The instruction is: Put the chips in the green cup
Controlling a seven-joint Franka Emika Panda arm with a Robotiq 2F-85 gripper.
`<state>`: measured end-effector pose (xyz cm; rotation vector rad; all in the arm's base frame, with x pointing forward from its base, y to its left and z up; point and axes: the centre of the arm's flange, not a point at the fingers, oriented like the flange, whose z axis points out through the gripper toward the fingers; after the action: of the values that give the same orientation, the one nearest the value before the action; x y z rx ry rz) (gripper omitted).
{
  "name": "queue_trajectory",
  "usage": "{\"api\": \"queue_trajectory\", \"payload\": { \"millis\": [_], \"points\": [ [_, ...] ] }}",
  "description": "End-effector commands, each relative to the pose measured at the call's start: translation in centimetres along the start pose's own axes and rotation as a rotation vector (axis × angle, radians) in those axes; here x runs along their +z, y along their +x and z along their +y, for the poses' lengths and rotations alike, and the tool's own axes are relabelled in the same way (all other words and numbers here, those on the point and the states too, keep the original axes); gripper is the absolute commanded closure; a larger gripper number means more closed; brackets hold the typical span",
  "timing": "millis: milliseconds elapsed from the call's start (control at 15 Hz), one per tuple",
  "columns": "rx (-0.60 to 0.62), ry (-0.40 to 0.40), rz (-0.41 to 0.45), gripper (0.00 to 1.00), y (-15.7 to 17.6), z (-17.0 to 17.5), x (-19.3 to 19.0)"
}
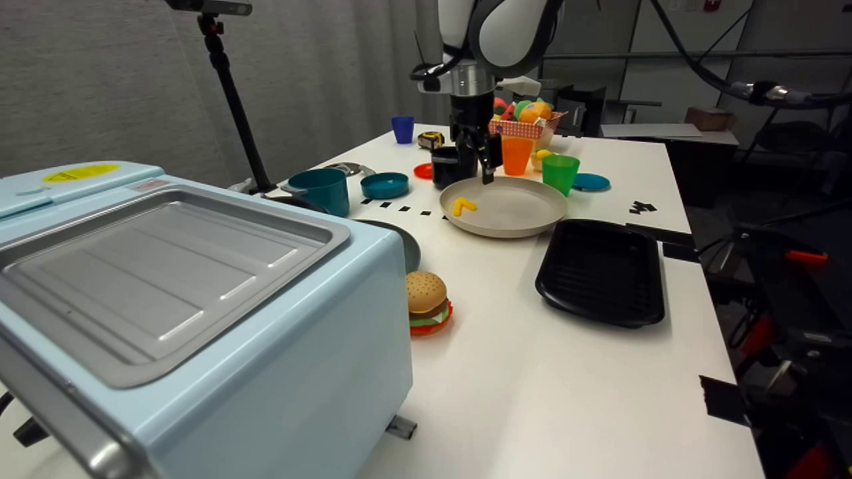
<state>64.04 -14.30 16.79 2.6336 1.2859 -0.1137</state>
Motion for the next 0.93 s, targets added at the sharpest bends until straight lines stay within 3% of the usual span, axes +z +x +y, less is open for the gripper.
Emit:
{"api": "queue_trajectory", "payload": {
  "millis": [0,333,400,867],
  "points": [
    [0.111,0.001,0.008,0.00,2.4,1.0,0.6],
    [0.263,-0.007,0.000,0.00,3.7,0.2,1.2],
    [0.211,-0.003,0.006,0.00,2.8,-0.3,1.0],
    [0.247,-0.004,0.006,0.00,3.2,-0.3,1.1]
  ]
}}
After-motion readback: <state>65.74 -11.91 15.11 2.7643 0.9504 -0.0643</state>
